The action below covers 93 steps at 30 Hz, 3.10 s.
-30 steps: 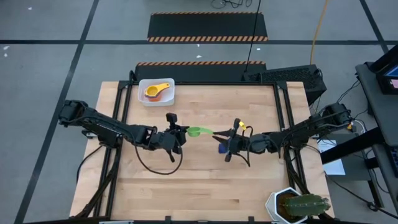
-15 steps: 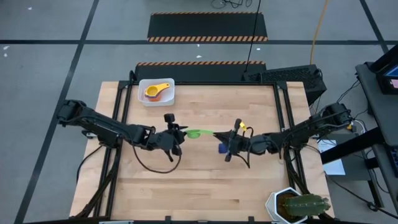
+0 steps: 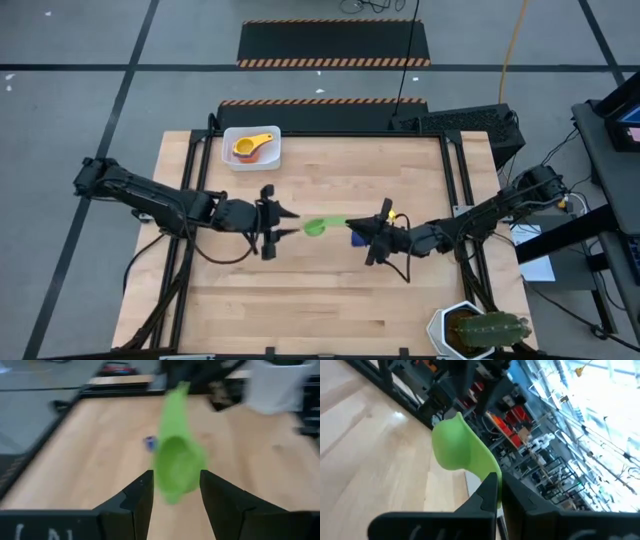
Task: Nest measuring cups in basket
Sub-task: Stack the green measuring cup into the yellow measuring cup
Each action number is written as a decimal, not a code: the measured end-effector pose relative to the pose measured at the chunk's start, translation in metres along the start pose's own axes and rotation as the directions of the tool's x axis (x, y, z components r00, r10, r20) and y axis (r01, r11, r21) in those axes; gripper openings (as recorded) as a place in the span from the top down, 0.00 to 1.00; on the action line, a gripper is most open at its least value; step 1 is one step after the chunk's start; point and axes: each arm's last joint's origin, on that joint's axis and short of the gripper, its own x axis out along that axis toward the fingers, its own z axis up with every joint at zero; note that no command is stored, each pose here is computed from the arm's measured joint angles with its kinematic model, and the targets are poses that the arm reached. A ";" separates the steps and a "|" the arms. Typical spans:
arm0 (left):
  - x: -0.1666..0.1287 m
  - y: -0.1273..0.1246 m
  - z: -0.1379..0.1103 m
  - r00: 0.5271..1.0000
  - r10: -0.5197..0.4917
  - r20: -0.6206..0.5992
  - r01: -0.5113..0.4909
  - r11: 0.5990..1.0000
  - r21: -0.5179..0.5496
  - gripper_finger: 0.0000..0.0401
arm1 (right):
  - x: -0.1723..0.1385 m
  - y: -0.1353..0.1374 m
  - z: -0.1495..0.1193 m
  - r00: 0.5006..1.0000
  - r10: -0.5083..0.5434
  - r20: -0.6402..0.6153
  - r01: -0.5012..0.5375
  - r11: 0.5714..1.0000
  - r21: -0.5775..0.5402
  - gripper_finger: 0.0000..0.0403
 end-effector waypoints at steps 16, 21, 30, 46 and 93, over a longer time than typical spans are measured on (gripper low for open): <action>0.026 -0.009 -0.005 0.978 -0.210 -0.005 0.210 0.977 0.027 0.48 | -0.004 0.002 0.009 0.993 0.037 0.108 -0.033 0.999 -0.042 1.00; 0.035 -0.009 -0.007 0.968 -0.252 -0.006 0.252 0.967 0.045 0.53 | -0.004 0.002 0.009 0.994 0.038 0.107 -0.034 0.999 -0.041 1.00; 0.039 -0.008 -0.005 0.948 -0.319 0.015 0.316 0.944 0.100 0.82 | -0.004 0.002 0.009 0.993 0.039 0.107 -0.035 0.999 -0.041 1.00; 0.025 0.005 -0.006 0.975 -0.221 -0.038 0.223 0.935 0.277 0.98 | -0.004 0.002 0.007 0.998 0.015 0.062 -0.019 0.998 0.060 0.79; -0.013 0.226 -0.101 0.549 0.406 -0.731 -0.216 0.913 0.345 0.98 | -0.005 0.001 0.000 0.996 -0.068 -0.057 0.070 0.996 0.052 0.69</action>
